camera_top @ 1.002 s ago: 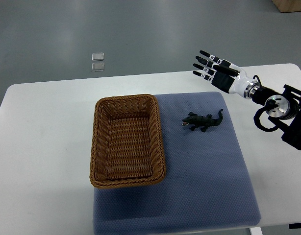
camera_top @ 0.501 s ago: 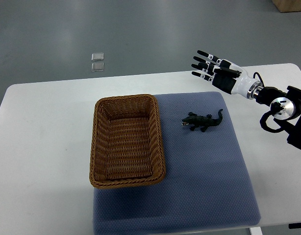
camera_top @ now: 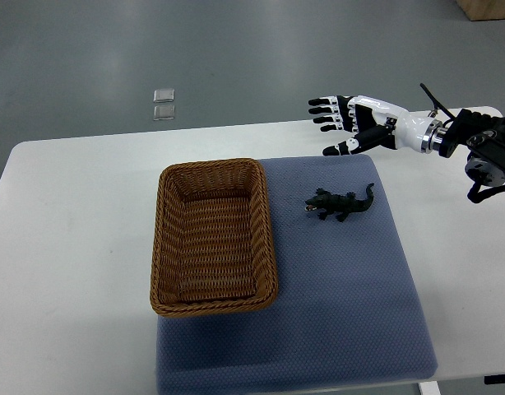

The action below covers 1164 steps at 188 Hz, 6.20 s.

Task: Place crocodile in brown basket with right hand
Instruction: 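Lower the open right hand over the dark green toy crocodile, then close the right hand fingers around the crocodile's body, then lift the crocodile with the right hand and carry it over the basket, then open the right hand to release the crocodile into the basket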

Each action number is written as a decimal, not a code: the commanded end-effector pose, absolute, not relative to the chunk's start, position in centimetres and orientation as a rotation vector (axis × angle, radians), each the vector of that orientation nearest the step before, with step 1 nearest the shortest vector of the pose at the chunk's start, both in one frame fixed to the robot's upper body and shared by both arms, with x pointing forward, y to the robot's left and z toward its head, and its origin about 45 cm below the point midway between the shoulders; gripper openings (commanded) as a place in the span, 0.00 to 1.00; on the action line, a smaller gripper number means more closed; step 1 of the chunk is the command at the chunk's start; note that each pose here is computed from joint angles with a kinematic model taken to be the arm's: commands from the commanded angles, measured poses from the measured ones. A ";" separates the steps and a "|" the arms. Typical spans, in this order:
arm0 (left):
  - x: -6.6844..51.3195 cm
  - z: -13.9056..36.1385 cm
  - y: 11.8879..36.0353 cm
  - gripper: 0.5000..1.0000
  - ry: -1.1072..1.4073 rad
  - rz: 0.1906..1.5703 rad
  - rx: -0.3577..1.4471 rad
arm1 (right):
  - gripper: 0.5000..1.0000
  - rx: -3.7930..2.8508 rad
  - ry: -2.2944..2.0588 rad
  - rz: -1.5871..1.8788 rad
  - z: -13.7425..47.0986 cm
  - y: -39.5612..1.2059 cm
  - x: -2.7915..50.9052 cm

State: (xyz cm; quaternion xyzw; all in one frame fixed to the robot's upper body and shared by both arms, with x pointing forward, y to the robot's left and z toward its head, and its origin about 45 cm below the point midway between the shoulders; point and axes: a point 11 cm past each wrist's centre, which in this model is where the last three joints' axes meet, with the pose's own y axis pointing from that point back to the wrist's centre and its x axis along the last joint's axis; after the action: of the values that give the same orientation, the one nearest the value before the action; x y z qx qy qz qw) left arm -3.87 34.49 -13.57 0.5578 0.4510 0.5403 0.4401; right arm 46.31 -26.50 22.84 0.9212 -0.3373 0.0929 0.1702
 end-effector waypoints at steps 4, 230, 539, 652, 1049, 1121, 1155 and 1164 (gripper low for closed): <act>-3.9 -13.6 34.5 1.00 1.120 1.343 1.384 | 0.82 2.513 -0.760 0.470 23.4 -25.7 46.3; -3.9 -13.6 34.5 1.00 1.121 1.342 1.385 | 0.82 1.955 -0.053 1.053 18.3 -22.6 44.2; -3.9 -13.6 34.5 1.00 1.120 1.343 1.384 | 0.31 1.884 -0.042 1.134 19.4 -23.0 45.1; -3.9 -13.6 34.5 1.00 1.121 1.342 1.385 | 0.00 1.878 -0.066 1.178 21.6 -22.2 46.1; -3.9 -13.6 34.5 1.00 1.121 1.342 1.385 | 0.29 2.061 0.350 1.491 23.8 -1.9 39.8; -3.9 -13.6 34.5 1.00 1.121 1.342 1.385 | 0.83 2.206 0.221 1.442 25.8 -0.8 40.1; -3.9 -13.6 34.5 1.00 1.119 1.344 1.385 | 0.83 2.357 0.130 1.356 28.2 0.4 40.3; -3.9 -13.6 34.5 1.00 1.121 1.342 1.385 | 0.83 2.387 0.126 1.309 28.2 0.3 40.2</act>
State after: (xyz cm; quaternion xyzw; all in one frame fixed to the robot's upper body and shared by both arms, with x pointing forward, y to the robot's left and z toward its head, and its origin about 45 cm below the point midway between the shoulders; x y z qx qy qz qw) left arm -3.87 34.49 -13.57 0.5579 0.4509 0.5402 0.4401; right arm 40.33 0.18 27.84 0.8368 0.0518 0.5008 0.2151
